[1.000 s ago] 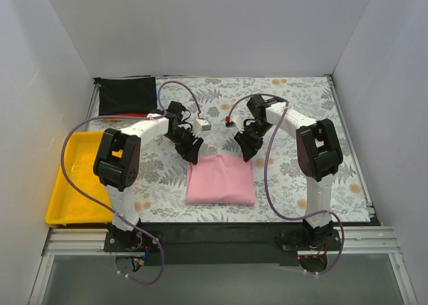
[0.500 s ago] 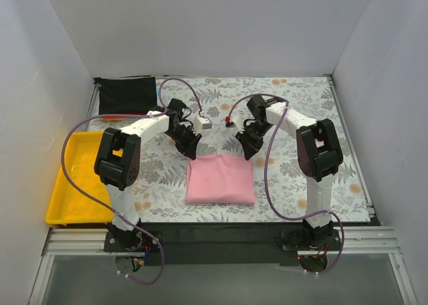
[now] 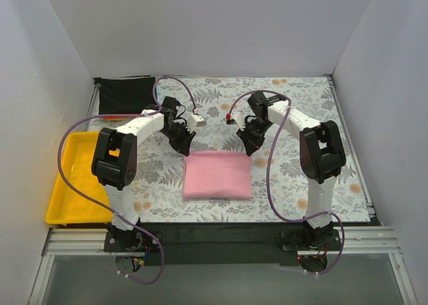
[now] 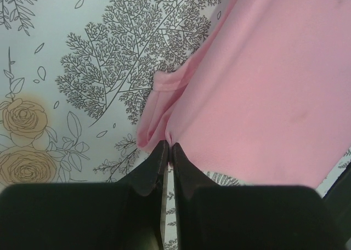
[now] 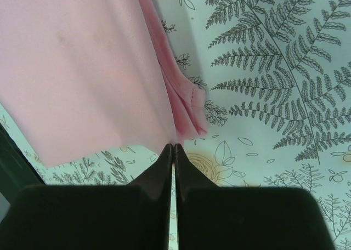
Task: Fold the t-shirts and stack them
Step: Fold the tshirt
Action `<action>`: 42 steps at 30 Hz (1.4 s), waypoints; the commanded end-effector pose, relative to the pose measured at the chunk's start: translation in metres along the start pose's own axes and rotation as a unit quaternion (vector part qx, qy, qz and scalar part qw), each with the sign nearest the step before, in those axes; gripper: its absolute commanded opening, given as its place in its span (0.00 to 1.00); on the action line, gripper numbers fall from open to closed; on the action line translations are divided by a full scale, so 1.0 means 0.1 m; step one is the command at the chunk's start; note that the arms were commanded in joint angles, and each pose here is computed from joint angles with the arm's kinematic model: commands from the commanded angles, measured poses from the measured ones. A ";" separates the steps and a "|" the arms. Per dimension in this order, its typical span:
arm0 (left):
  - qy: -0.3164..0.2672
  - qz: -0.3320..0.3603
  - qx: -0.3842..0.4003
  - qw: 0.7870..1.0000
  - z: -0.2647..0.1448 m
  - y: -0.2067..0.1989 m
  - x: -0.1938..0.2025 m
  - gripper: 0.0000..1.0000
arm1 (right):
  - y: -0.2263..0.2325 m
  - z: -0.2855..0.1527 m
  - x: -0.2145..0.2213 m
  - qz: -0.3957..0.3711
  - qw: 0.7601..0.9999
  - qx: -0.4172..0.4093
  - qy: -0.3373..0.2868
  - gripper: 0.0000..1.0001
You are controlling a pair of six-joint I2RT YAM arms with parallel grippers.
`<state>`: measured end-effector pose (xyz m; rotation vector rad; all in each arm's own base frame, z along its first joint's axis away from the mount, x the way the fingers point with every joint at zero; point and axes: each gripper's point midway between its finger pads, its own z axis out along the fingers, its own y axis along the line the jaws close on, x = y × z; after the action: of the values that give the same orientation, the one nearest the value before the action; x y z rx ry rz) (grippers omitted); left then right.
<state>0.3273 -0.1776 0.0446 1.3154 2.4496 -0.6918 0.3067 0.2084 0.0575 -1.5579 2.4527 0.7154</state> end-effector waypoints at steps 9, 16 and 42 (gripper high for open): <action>-0.041 0.027 -0.027 0.998 -0.37 0.04 -0.29 0.02 | -0.06 -0.16 -0.26 0.007 1.000 0.010 -0.028 0.01; -0.037 0.040 -0.024 0.998 -0.45 -0.01 -0.29 0.02 | -0.02 -0.15 -0.37 -0.003 0.999 0.010 -0.030 0.01; -0.084 -0.078 -0.086 0.990 -0.59 0.36 -0.32 0.36 | -0.40 0.26 -0.27 0.049 0.998 0.042 0.009 0.01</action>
<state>0.3670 -0.1498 0.0528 1.0886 2.5080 -0.5921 0.3433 0.2321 0.0271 -1.4487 2.5553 0.6527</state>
